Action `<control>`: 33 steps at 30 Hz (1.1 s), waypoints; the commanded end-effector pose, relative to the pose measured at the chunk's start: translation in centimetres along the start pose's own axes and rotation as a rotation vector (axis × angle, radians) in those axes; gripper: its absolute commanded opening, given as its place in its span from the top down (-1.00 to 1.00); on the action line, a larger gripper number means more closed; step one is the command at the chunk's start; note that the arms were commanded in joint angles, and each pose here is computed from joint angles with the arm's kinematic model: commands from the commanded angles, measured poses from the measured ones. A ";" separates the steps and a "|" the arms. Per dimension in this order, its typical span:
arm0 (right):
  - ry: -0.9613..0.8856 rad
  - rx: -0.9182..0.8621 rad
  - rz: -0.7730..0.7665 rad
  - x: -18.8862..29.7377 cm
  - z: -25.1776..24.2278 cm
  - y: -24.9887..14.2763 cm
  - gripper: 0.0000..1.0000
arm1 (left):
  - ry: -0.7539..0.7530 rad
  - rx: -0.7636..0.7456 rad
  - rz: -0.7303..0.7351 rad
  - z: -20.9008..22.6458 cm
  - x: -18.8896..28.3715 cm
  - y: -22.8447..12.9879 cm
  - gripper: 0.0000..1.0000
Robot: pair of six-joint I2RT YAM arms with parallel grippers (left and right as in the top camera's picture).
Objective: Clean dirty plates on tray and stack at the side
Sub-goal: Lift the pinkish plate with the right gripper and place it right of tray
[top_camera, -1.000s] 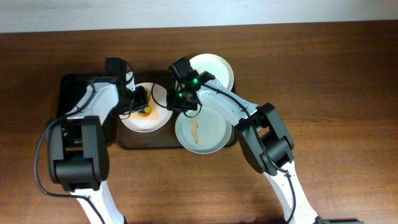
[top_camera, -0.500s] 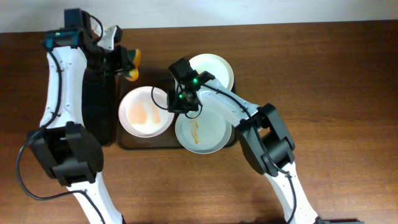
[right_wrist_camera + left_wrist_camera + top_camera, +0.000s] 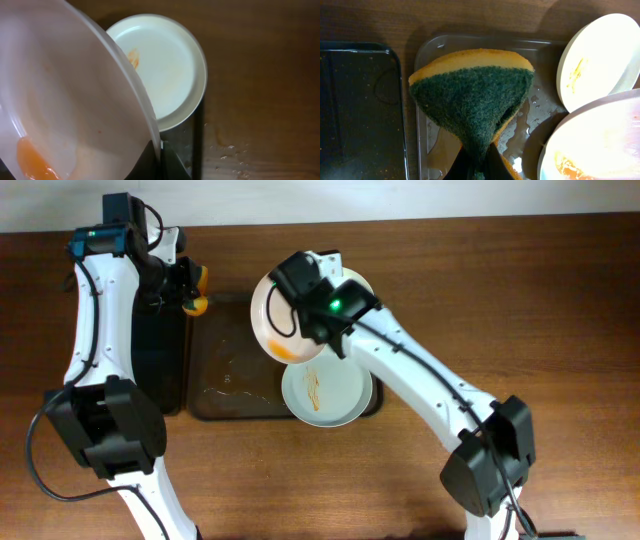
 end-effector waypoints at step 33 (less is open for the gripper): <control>0.057 -0.053 -0.035 4.6 -2.7 1.2 0.92 | -0.027 0.058 0.142 -0.6 -8.2 -4.4 0.99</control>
Point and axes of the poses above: each gripper's point midway between its finger pads, its own x axis back along the fingers, its own z axis along the line the jaws close on, y = z × x, the point moved 9 cm from there along x, back along the fingers, and after that the axes turned 2 degrees about -x, right-handed, at the moved point
